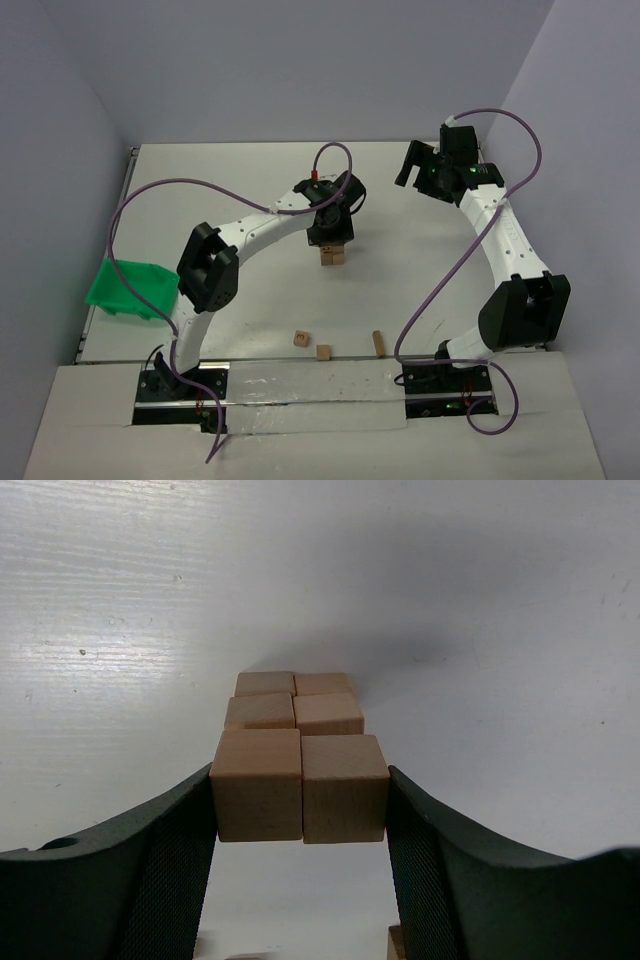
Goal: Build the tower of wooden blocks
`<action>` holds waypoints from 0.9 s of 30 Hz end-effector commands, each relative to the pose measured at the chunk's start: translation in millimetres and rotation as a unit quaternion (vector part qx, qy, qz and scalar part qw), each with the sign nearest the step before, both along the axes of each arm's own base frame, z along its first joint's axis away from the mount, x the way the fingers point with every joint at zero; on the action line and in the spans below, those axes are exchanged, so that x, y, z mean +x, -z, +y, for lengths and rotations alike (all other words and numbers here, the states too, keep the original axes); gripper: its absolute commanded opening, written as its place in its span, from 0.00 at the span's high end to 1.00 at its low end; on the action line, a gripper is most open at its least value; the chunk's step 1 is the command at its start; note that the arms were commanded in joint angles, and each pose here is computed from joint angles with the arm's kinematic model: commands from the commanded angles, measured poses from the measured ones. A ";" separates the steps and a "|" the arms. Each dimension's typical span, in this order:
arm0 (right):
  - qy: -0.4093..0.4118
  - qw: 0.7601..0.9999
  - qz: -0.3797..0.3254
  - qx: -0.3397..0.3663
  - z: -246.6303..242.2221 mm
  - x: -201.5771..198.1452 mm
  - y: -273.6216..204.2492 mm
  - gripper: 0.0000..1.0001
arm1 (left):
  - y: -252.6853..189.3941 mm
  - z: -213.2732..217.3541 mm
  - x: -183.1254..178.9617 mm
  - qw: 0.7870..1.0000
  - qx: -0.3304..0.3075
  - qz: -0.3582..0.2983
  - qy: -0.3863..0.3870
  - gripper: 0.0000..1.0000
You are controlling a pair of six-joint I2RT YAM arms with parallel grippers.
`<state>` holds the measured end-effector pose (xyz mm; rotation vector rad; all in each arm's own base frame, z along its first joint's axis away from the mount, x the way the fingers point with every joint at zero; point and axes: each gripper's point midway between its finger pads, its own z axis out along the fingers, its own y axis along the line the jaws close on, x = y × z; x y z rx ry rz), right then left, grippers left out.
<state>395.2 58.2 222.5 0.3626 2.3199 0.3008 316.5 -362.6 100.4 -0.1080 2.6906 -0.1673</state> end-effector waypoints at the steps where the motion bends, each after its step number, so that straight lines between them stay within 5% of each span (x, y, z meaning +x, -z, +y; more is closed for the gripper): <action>1: 0.006 0.999 -0.030 0.008 -2.2 1.2 -18.1 0.00 | -12.6 -11.4 9.0 1.000 -0.023 -0.015 0.004 0.90; 27: 0.002 1.000 -0.028 0.010 -0.7 1.0 -16.5 0.00 | 1.9 -6.8 6.9 1.000 -0.021 0.006 0.008 0.80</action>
